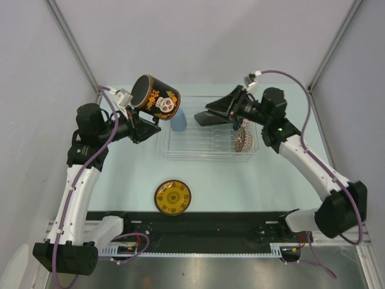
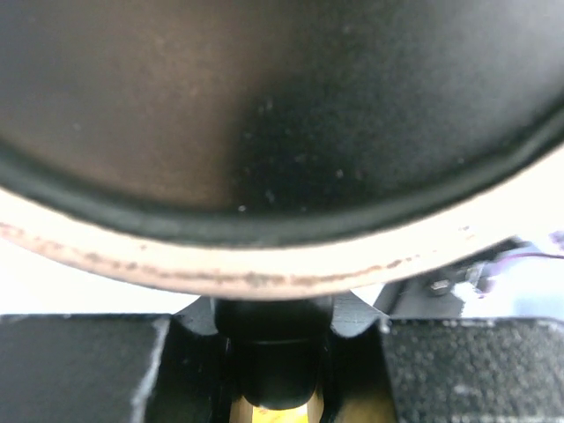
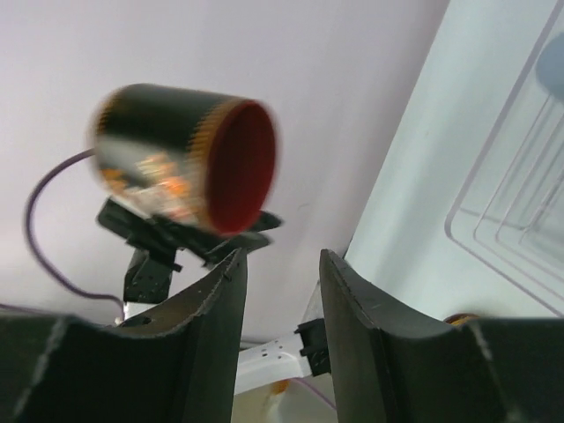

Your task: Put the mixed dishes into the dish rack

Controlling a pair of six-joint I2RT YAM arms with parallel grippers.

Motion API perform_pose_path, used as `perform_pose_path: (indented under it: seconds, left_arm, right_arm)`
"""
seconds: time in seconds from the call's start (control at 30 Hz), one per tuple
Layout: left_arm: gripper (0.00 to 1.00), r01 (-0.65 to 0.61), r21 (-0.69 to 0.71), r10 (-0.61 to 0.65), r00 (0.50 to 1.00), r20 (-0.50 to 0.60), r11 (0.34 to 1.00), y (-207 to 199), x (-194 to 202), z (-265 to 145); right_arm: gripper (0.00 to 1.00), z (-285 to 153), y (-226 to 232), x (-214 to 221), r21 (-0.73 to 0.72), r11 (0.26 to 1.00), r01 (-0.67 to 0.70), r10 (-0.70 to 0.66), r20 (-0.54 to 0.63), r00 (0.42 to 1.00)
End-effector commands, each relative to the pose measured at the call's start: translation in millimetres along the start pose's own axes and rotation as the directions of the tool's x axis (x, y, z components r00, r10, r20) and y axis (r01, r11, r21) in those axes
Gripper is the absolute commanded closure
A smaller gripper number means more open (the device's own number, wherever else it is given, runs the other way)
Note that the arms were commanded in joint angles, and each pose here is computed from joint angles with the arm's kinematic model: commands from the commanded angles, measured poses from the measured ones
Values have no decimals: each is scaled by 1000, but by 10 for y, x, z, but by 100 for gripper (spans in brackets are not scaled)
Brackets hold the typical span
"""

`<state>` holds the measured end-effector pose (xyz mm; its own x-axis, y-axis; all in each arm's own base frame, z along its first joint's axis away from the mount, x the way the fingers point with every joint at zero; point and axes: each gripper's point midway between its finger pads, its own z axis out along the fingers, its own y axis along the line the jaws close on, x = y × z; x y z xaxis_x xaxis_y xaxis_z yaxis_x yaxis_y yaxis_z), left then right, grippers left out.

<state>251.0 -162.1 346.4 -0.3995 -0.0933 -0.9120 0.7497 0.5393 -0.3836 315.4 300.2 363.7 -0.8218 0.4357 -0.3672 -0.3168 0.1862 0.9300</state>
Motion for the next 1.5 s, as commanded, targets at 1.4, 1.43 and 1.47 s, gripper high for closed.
perform_pose_path:
  seconds: [1.4, 1.43, 1.47]
  left_arm:
    - [100, -274, -196, 212, 935, -285, 941, 1258, 771, 1219]
    - [100, -277, -201, 213, 933, -291, 939, 1277, 789, 1231]
    - [100, -279, -202, 214, 931, -295, 939, 1282, 800, 1234]
  right_arm:
    - [64, -1190, -43, -286, 189, 973, 133, -172, 204, 964]
    - [64, -1191, -43, -286, 187, 973, 135, -172, 204, 964]
    - [64, -1195, -46, -291, 186, 973, 136, -173, 204, 963]
